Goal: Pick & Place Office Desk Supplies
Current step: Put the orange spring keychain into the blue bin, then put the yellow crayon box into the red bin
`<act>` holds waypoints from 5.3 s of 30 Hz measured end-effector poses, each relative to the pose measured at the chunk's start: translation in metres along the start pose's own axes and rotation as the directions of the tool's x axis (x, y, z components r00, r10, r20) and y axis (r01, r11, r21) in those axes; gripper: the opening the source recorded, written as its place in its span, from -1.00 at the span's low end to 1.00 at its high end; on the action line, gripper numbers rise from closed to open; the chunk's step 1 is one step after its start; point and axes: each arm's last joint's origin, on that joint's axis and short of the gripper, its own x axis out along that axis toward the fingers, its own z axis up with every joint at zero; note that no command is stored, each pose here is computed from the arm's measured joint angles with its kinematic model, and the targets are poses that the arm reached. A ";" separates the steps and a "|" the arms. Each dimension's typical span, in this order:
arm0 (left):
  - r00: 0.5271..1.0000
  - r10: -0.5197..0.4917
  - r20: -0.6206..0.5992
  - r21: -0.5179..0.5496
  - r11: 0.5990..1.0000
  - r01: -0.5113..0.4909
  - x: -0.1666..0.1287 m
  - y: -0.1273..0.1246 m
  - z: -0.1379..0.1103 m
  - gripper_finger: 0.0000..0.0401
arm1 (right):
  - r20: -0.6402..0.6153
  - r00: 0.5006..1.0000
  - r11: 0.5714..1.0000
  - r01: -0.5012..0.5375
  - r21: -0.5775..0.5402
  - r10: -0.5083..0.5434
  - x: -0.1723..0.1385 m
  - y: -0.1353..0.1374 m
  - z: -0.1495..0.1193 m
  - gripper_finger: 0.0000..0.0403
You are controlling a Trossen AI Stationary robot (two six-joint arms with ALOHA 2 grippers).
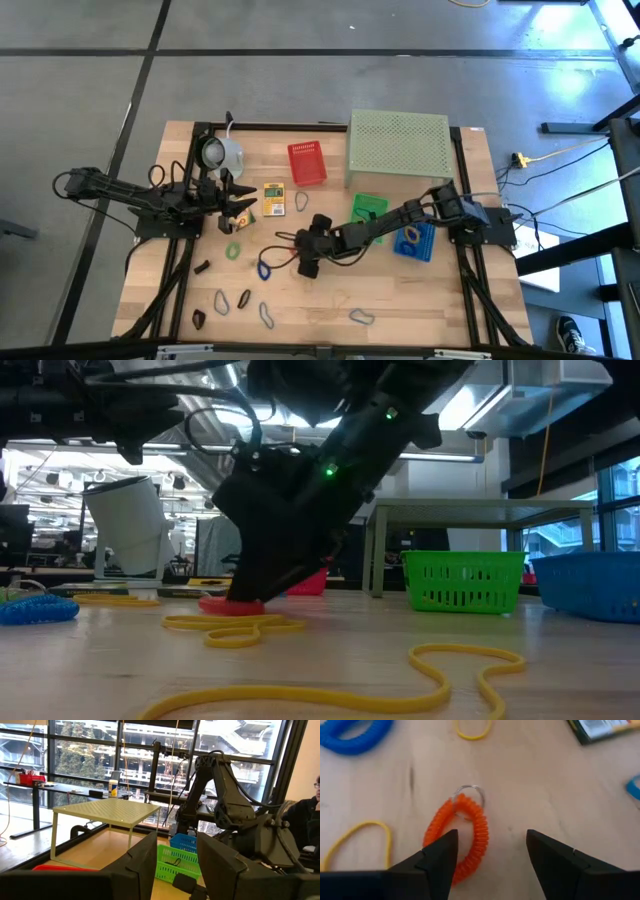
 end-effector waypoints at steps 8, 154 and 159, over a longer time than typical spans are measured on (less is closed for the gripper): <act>1.000 0.000 0.000 0.000 1.000 0.000 0.000 0.000 0.000 -0.34 | -0.042 0.999 1.000 0.015 0.009 -0.015 -0.001 -0.002 -0.002 -0.11; 1.000 0.001 -0.015 0.005 1.000 -0.001 0.000 0.000 -0.001 -0.34 | -0.328 0.930 0.767 0.332 0.549 -0.167 -0.257 -0.058 -0.138 -0.25; 1.000 0.001 -0.015 0.005 1.000 -0.001 0.000 0.000 -0.001 -0.34 | -0.064 0.983 0.805 0.178 0.566 -0.173 -0.274 -0.045 -0.109 -0.30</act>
